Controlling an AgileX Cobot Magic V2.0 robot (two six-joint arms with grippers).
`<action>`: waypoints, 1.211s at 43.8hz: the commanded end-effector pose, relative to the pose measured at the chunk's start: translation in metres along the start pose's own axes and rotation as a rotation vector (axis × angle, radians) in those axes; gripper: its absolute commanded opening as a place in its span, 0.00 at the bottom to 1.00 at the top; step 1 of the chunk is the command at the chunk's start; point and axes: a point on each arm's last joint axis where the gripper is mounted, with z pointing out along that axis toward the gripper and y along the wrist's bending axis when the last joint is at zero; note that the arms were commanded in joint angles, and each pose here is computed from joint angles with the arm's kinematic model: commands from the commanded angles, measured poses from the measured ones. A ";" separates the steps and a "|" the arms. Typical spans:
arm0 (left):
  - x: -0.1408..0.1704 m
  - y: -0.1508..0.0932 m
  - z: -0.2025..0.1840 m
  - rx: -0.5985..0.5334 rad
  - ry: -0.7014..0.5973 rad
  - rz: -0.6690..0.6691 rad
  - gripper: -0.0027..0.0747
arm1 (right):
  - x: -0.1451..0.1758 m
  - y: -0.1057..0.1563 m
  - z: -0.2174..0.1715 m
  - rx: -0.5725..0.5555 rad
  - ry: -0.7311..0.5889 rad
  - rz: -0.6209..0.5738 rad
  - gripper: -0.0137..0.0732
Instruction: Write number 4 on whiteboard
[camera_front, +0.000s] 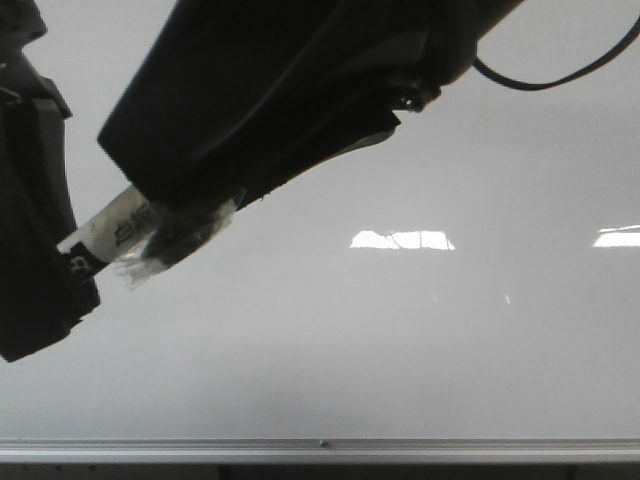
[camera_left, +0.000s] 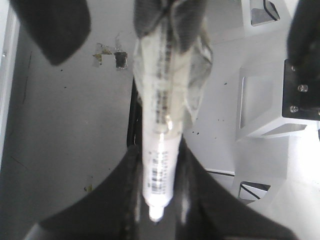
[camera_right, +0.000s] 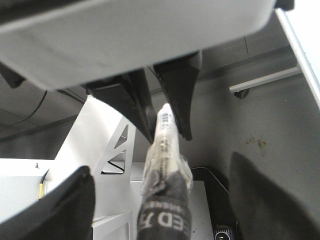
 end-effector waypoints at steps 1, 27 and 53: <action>-0.009 -0.009 -0.012 0.011 -0.062 0.018 0.01 | -0.015 0.010 -0.009 -0.017 -0.082 -0.026 0.63; -0.013 -0.006 -0.012 -0.027 -0.102 0.009 0.15 | -0.012 0.009 -0.013 -0.012 -0.047 -0.013 0.09; -0.022 0.000 -0.014 -0.091 -0.202 -0.024 0.74 | 0.079 0.024 -0.095 0.470 -0.227 0.211 0.09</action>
